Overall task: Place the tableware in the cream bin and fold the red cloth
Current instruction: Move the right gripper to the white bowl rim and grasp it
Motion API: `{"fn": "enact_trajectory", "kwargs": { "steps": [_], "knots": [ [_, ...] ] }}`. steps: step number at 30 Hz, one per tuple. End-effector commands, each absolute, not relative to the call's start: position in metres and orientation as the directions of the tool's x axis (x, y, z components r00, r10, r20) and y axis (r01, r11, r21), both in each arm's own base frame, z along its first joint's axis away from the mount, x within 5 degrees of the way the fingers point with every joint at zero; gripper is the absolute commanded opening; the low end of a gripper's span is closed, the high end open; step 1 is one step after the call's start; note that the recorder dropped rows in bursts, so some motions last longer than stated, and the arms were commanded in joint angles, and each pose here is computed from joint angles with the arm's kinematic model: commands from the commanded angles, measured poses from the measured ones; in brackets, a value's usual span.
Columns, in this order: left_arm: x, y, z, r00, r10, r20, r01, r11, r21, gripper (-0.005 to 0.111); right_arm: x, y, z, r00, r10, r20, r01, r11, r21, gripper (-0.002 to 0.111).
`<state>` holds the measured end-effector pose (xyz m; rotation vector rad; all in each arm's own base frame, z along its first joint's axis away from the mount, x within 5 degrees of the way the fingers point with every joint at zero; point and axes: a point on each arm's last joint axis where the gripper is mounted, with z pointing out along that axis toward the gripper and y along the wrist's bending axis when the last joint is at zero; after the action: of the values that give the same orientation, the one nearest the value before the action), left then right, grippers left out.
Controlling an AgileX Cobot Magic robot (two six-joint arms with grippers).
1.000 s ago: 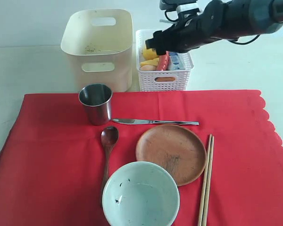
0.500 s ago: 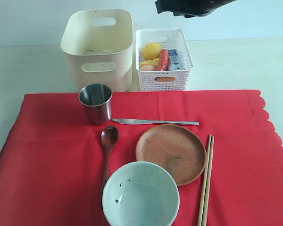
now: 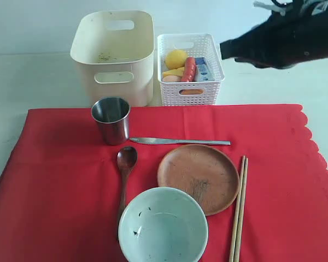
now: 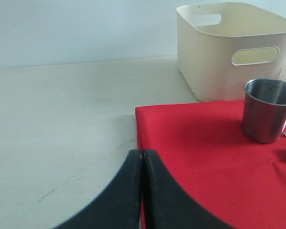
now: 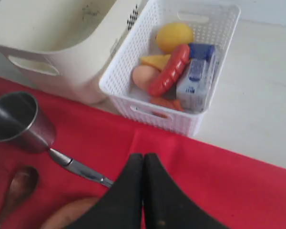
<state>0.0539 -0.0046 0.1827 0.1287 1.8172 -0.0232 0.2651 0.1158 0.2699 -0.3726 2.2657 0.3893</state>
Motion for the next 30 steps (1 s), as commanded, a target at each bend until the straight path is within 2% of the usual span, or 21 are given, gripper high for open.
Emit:
{"fn": "enact_trajectory", "kwargs": {
  "steps": [1,5,9,12,14,15,18,21,30],
  "knots": [
    [0.054,-0.005,0.184,-0.229,0.069,-0.971,0.098,0.994,0.047,0.003,0.248,0.109,0.254,-0.662,-0.17,-0.73,-0.39,0.91,0.142,0.0],
    [0.054,-0.005,0.184,-0.229,0.069,-0.971,0.098,0.994,0.047,0.003,0.234,0.105,0.232,-0.711,-0.205,-0.673,-0.398,0.906,0.145,0.0],
    [0.054,-0.005,0.184,-0.229,0.069,-0.971,0.098,0.994,0.047,0.003,0.216,0.136,0.221,-0.698,-0.293,-0.653,-0.51,0.844,0.166,0.0],
    [0.054,-0.005,0.184,-0.229,0.069,-0.971,0.098,0.994,0.047,0.003,0.211,0.16,0.214,-0.68,-0.297,-0.67,-0.537,0.824,0.18,0.014],
    [0.054,-0.005,0.184,-0.229,0.069,-0.971,0.098,0.994,0.047,0.003,0.209,0.172,0.206,-0.68,-0.303,-0.668,-0.545,0.818,0.184,0.03],
    [0.054,-0.005,0.184,-0.229,0.069,-0.971,0.098,0.994,0.047,0.003,0.206,0.181,0.196,-0.683,-0.338,-0.647,-0.566,0.805,0.178,0.044],
    [0.054,-0.005,0.184,-0.229,0.069,-0.971,0.098,0.994,0.047,0.003,0.2,0.192,0.182,-0.682,-0.403,-0.61,-0.606,0.779,0.162,0.059],
    [0.054,-0.005,0.184,-0.229,0.069,-0.971,0.098,0.994,0.047,0.003,0.196,0.2,0.169,-0.669,-0.467,-0.578,-0.645,0.752,0.14,0.063],
    [0.054,-0.005,0.184,-0.229,0.069,-0.971,0.098,0.994,0.047,0.003,0.196,0.203,0.138,-0.699,-0.534,-0.476,-0.656,0.744,0.129,0.061]
  ]
}}
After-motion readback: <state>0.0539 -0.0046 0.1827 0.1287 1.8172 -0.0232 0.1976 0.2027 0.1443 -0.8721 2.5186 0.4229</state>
